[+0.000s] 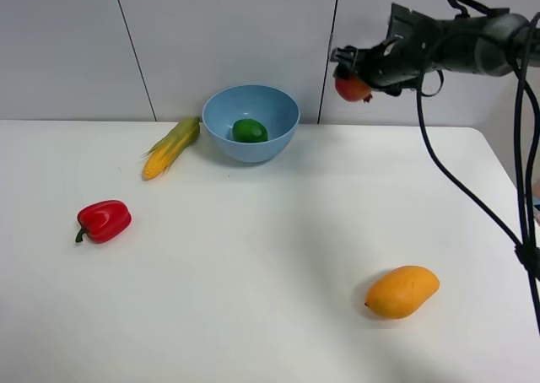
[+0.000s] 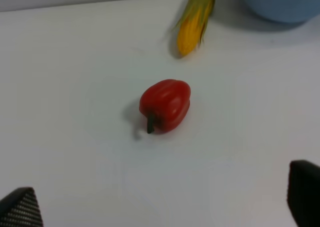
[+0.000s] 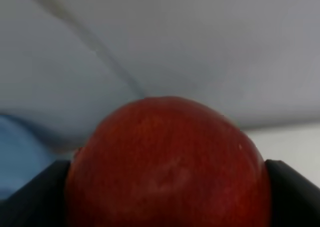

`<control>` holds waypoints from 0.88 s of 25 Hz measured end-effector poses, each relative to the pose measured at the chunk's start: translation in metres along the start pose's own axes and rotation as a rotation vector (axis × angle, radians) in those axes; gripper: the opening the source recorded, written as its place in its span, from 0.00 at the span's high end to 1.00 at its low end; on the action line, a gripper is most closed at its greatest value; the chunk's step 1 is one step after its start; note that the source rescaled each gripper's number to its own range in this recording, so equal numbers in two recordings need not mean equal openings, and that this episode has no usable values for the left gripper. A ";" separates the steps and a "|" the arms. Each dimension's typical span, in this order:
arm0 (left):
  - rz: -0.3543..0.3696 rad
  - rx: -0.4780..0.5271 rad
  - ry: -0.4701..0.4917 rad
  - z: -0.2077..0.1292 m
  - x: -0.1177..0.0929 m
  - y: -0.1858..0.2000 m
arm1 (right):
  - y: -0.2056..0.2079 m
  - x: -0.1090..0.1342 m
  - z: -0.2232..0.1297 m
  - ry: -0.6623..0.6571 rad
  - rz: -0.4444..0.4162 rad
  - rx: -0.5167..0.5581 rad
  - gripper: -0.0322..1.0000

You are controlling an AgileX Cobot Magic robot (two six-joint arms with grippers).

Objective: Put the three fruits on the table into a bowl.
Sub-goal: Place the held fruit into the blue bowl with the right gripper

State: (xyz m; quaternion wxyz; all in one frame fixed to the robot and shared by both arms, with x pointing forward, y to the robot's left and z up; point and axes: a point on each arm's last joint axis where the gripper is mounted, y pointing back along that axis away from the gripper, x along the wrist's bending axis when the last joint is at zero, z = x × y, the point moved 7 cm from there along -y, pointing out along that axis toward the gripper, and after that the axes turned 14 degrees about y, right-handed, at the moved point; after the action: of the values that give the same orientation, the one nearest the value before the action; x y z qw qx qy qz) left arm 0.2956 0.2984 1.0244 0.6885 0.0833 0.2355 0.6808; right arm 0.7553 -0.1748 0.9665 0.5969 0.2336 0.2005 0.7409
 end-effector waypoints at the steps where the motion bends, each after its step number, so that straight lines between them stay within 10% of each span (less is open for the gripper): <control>1: 0.000 0.000 0.000 0.000 0.000 0.000 | 0.002 0.016 0.007 0.025 0.026 -0.014 0.76; 10: 0.000 0.000 0.000 0.000 0.000 0.000 | -0.009 0.137 0.027 0.260 0.207 -0.108 0.76; 19: 0.000 0.000 0.000 0.000 0.000 0.000 | -0.068 0.164 -0.040 0.334 0.240 0.022 0.76; 22: 0.000 0.000 0.000 0.000 0.000 0.000 | -0.076 0.167 -0.047 0.331 0.242 0.014 0.48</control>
State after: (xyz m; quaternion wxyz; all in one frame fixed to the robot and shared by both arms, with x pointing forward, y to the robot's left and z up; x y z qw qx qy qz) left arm 0.2956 0.2984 1.0244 0.6885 0.0833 0.2355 0.6808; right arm 0.7582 0.0029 0.9025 0.4608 0.1350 0.2715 0.8341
